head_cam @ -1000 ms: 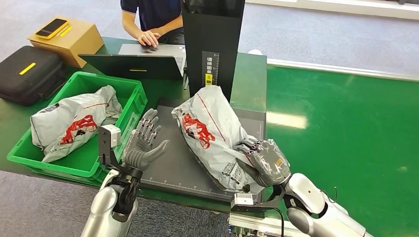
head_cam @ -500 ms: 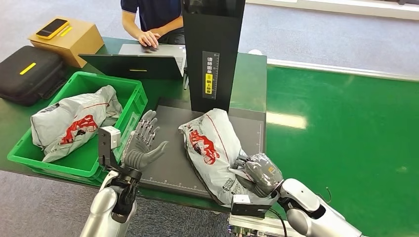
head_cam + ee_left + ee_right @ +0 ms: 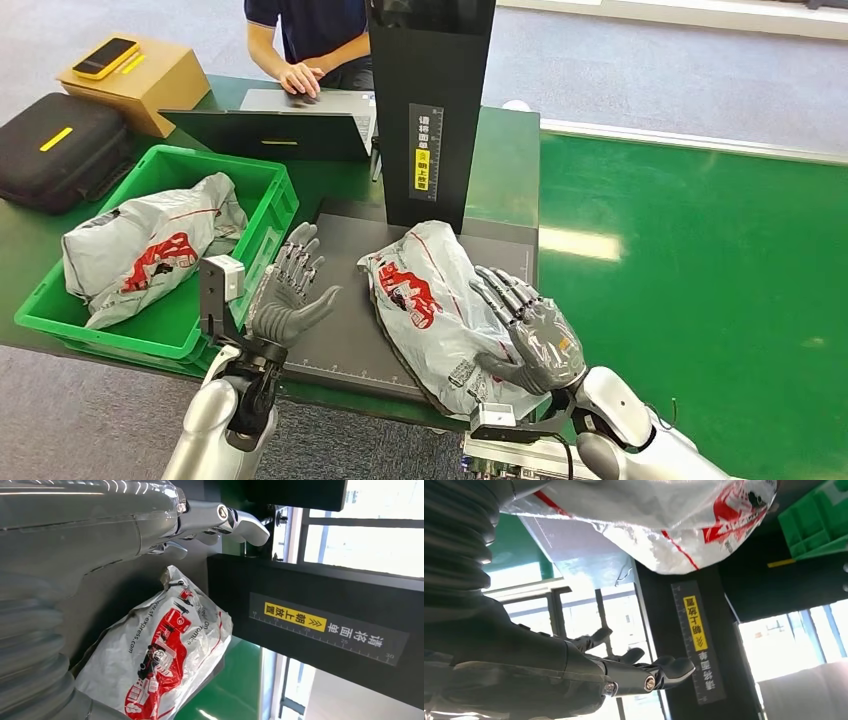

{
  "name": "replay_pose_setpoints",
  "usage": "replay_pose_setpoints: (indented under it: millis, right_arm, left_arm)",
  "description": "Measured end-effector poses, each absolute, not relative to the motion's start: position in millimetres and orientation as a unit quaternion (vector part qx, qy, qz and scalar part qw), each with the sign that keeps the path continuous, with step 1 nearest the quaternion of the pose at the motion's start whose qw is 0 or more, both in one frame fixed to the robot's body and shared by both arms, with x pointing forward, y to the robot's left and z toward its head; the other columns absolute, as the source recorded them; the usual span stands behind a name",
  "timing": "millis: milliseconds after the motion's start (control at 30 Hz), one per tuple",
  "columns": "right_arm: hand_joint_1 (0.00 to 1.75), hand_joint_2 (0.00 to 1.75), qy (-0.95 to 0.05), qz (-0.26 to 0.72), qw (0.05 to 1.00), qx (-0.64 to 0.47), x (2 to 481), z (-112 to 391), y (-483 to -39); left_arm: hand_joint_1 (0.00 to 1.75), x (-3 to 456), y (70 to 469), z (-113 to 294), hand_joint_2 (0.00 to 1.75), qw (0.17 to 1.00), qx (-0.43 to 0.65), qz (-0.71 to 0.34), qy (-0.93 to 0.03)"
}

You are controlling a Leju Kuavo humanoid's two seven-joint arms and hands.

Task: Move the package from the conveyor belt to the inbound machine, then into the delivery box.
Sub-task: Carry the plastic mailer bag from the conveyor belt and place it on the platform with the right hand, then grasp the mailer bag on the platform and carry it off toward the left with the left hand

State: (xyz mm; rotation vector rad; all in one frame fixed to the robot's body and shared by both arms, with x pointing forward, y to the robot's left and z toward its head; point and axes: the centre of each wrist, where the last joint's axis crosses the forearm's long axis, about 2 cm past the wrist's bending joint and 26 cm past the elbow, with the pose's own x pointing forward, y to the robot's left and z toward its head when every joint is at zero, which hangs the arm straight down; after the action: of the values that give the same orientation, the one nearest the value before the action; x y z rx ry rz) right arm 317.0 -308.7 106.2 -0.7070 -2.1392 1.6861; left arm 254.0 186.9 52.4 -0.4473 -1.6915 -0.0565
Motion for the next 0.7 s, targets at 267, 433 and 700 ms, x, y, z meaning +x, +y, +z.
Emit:
replay_pose_setpoints:
  millis: [267, 433, 700]
  right_arm:
    - [0.00, 1.75, -0.792, 0.511, 0.200, -0.268, 313, 117, -305]
    - [0.00, 1.75, -0.805, 0.486, 0.206, -0.272, 312, 122, -304]
    - [0.00, 1.75, -0.849, 0.343, 0.267, -0.301, 299, 129, -308]
  left_arm:
    - [0.00, 252, 184, 52, 1.75, 0.622, -0.210, -0.044, -0.753]
    - [0.00, 250, 185, 52, 1.75, 0.619, -0.213, -0.050, -0.755]
    - [0.00, 237, 171, 55, 1.75, 0.577, -0.226, -0.147, -0.772]
